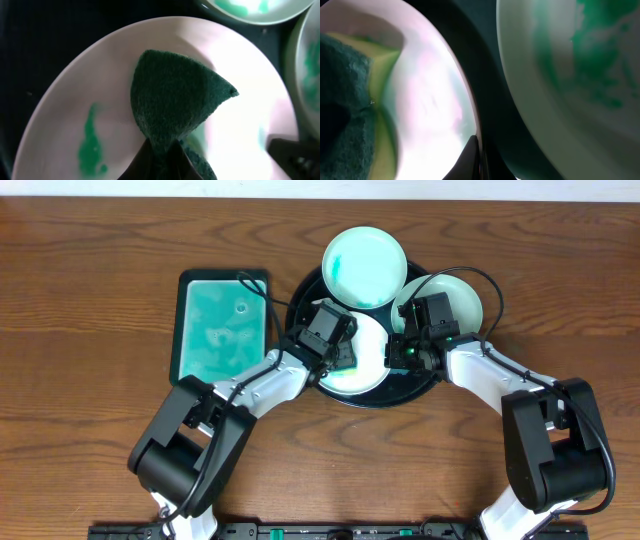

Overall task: Clean dirty plates on tray and stack at the side
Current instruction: 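Scrub the white plate with the sponge while right gripper holds it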

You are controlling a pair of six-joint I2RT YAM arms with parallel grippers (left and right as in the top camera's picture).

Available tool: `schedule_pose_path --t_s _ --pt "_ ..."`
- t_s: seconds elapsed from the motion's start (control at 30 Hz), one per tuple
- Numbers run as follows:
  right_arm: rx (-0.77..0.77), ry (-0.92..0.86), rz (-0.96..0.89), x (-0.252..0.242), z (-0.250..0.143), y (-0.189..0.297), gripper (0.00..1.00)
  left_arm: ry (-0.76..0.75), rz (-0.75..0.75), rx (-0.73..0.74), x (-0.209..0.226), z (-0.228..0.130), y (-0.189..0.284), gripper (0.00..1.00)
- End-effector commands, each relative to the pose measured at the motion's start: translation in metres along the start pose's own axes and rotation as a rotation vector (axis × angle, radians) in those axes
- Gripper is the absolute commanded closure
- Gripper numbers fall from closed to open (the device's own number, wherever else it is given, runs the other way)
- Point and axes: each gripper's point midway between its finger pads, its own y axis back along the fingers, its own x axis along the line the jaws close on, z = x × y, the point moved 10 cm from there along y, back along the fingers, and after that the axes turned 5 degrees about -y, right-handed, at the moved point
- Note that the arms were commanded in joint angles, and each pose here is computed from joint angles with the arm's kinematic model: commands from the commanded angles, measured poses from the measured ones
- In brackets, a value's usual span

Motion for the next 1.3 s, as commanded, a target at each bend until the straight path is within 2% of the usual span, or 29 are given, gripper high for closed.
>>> schedule_pose_path --t_s 0.0,0.13,0.3,0.43,0.63,0.77,0.87,0.97,1.1,1.27 --pt "-0.006 0.009 -0.037 -0.001 0.001 -0.002 0.99 -0.132 0.175 -0.009 0.02 -0.004 -0.011 0.93" --pt "-0.007 0.01 -0.04 -0.001 0.001 -0.002 0.99 -0.177 0.206 -0.027 0.023 0.001 -0.004 0.93" --pt "0.0 0.008 -0.043 -0.002 0.0 -0.002 0.99 -0.174 0.361 -0.084 0.042 0.013 0.008 0.93" --pt "0.005 0.007 -0.046 -0.002 -0.001 -0.002 0.99 -0.181 0.364 -0.091 0.047 0.02 0.01 0.93" --pt "0.02 0.003 -0.061 -0.004 -0.003 -0.002 0.99 -0.153 0.253 -0.13 0.029 0.033 0.016 0.93" --pt "0.025 0.009 -0.063 -0.005 -0.005 -0.002 0.99 -0.082 0.114 -0.139 0.016 0.037 0.019 0.93" --pt "0.027 0.009 -0.064 -0.005 -0.005 -0.002 0.99 0.038 -0.05 -0.092 0.003 0.036 0.017 0.92" --pt "0.023 0.009 -0.062 -0.005 -0.005 -0.002 0.99 0.087 -0.182 -0.042 -0.009 0.033 0.013 0.93" --pt "0.024 0.009 -0.062 -0.005 -0.005 -0.002 0.99 0.06 -0.108 -0.051 -0.003 0.028 0.003 0.93" --pt "0.027 0.008 -0.063 -0.005 -0.005 -0.002 0.99 -0.085 -0.005 -0.066 0.015 0.028 -0.012 0.93"
